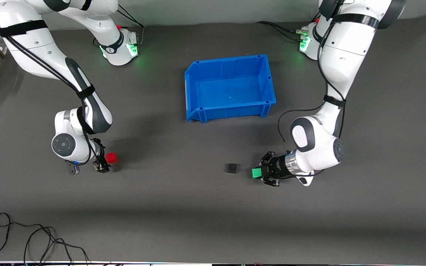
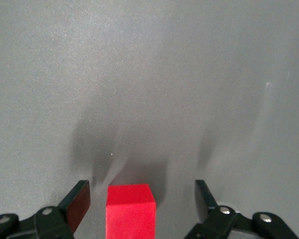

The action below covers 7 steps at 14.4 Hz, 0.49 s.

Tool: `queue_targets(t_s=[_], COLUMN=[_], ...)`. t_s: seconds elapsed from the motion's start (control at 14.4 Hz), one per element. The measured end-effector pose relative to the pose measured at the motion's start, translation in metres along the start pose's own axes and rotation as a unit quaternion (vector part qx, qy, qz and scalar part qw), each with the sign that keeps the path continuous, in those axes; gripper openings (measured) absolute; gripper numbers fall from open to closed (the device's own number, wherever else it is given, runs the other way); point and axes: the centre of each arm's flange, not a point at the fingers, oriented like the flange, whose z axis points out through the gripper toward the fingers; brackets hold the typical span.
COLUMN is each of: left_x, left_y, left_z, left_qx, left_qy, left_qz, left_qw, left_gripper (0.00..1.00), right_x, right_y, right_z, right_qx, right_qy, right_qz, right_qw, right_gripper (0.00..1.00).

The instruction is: Attach green and red cubes to black cube

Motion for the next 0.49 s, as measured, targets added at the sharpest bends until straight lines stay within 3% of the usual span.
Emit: queue_targets(t_s=[0.49], left_x=[-0.025], left_y=[-0.017], left_z=[0.036], left_qx=[-0.009], left_qy=[-0.001], left_qz=[-0.009], left_qw=[1.0], left_gripper=[0.37], right_x=[0.0], right_y=[-0.001], right_z=[-0.002], right_qx=[0.002], right_qy=[0.0], right_qz=[0.008], right_qw=[1.0], right_gripper=[0.92])
